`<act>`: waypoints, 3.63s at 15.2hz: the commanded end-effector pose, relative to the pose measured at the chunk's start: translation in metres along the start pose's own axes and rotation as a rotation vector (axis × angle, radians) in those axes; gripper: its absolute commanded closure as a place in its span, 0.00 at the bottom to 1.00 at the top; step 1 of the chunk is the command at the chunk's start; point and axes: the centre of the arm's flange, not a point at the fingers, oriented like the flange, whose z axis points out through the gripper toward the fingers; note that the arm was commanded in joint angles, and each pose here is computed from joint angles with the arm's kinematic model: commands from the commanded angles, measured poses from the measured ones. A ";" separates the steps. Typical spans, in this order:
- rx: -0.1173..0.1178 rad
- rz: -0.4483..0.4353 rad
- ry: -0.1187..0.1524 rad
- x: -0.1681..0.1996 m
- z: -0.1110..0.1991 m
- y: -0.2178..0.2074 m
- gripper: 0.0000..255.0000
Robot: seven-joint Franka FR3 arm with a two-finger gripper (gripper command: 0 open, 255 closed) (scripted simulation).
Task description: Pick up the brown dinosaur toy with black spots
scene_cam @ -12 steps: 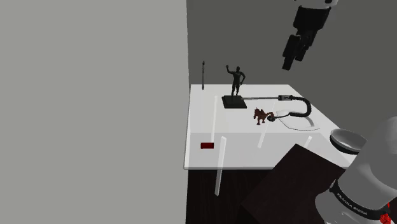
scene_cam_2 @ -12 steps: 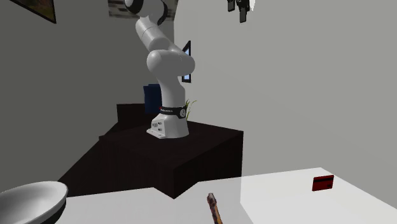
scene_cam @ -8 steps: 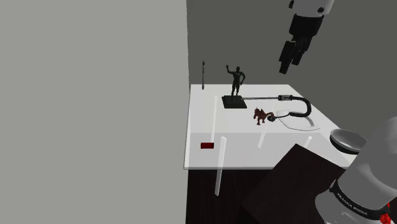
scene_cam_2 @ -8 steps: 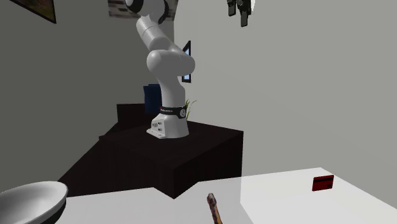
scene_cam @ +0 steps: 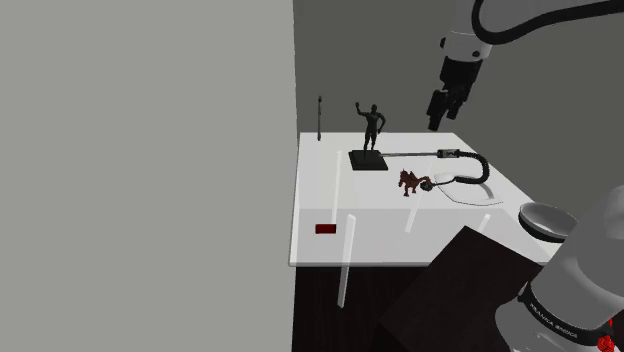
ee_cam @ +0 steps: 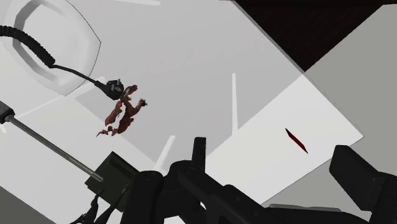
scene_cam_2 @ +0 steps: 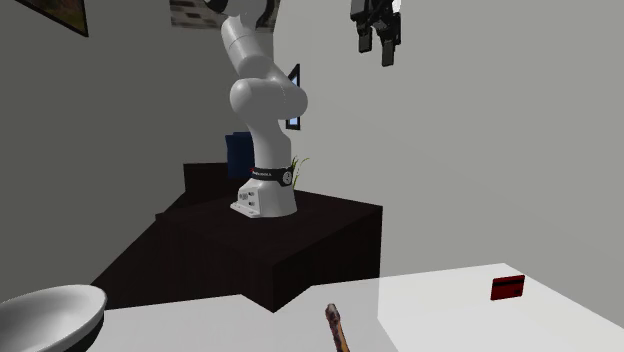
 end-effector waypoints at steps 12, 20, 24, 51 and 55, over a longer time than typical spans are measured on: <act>0.026 0.053 -0.041 0.063 0.133 0.099 0.00; 0.042 0.086 -0.067 0.096 0.217 0.160 0.00; 0.051 0.103 -0.080 0.110 0.260 0.190 0.00; 0.077 0.157 -0.123 0.149 0.442 0.284 1.00; 0.077 0.157 -0.123 0.149 0.442 0.284 1.00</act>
